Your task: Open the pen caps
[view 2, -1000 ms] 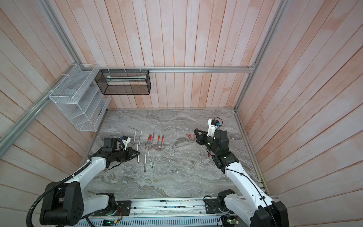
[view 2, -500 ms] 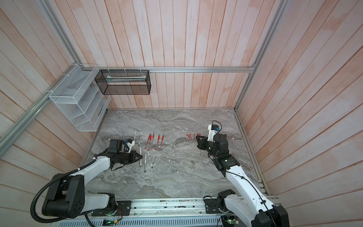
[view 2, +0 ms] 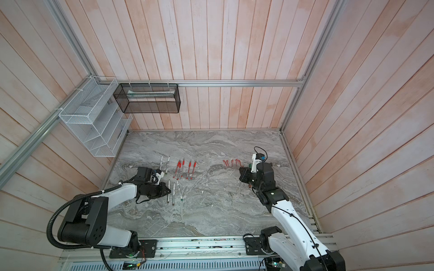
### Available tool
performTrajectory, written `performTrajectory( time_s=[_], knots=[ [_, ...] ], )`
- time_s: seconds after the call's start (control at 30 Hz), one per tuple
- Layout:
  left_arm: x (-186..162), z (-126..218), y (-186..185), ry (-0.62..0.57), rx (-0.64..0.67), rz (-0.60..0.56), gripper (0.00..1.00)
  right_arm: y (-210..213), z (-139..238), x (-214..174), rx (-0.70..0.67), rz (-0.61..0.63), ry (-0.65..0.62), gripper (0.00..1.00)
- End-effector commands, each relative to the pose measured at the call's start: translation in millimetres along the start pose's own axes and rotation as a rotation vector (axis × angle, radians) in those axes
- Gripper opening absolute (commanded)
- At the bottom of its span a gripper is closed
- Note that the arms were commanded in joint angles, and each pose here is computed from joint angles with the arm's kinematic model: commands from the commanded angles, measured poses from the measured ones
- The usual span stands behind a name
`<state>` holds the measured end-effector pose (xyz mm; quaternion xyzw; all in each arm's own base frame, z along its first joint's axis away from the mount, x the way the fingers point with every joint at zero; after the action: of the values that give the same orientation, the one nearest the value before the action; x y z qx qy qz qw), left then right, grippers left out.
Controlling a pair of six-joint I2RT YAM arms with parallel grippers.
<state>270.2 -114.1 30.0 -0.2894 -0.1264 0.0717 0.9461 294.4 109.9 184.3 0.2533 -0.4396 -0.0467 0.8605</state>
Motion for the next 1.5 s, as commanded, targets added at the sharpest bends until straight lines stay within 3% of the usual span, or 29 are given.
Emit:
performTrajectory(
  time_s=[0.0, 0.17, 0.57, 0.87, 1.07, 1.47],
  knots=[
    [-2.0, -6.4, 13.9, 0.015, 0.064, 0.005, 0.04, -25.2, -4.8, -25.5, -0.09, 0.009, 0.087, 0.0],
    [0.1, -0.4, 13.3, -0.007, 0.077, 0.004, 0.2, -38.3, -8.2, -37.4, -0.123, -0.02, 0.127, 0.0],
    [7.9, 18.0, 0.1, -0.103, 0.043, -0.054, 0.29, -59.5, -17.5, -40.1, -0.219, -0.012, 0.199, 0.0],
    [53.0, 71.4, -20.7, -0.37, -0.03, -0.17, 0.5, -78.0, -28.2, -52.6, -0.297, -0.04, 0.284, 0.0],
    [70.9, 109.7, -13.1, -0.528, 0.003, -0.217, 0.67, -86.4, -43.9, -62.1, -0.318, -0.034, 0.351, 0.0],
    [79.7, 128.0, -7.7, -0.574, 0.079, -0.285, 0.82, -105.0, -66.3, -88.0, -0.369, -0.039, 0.475, 0.0]
  ],
)
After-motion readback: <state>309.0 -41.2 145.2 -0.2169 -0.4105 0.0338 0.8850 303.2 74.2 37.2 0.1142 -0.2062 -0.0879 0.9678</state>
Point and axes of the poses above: each gripper's point midway between its finger pads, its own z axis back along the fingers, its own y axis along the line the jaws close on, x = y × z, the point moved 1 cm from there along z, back along the fingers, and after that the axes turned 6 degrees about z, right-handed, at the moved point
